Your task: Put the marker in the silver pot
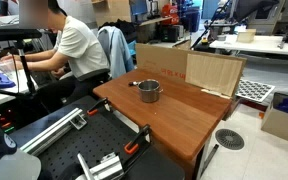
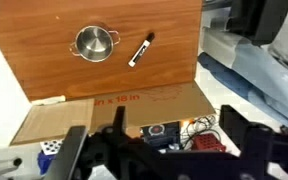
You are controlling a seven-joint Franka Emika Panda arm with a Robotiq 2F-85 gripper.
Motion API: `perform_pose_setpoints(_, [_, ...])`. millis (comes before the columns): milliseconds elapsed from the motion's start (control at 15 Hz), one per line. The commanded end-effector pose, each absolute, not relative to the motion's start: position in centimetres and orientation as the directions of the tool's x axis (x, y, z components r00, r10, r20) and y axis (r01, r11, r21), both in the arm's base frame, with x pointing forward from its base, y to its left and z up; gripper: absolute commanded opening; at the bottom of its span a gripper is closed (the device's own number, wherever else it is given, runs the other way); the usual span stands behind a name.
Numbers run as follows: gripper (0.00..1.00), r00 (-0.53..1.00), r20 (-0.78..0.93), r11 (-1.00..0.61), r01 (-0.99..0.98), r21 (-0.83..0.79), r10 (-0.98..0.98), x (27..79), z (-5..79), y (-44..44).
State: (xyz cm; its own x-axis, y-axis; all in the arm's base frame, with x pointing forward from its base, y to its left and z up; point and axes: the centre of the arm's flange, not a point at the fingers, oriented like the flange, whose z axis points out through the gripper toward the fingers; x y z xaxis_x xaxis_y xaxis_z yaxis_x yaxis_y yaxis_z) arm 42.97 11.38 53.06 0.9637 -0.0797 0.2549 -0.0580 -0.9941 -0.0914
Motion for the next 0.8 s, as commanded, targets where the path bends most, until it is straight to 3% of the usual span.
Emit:
perform_pose_setpoints(0, [1.00, 0.963, 0.258, -0.994, -0.058, -0.092, -0.080, 43.00, 53.21, 11.40])
perform_pose_setpoints(733, [1.00, 0.956, 0.270, -0.990, -0.085, -0.116, -0.114, 43.33, 53.09, 11.41])
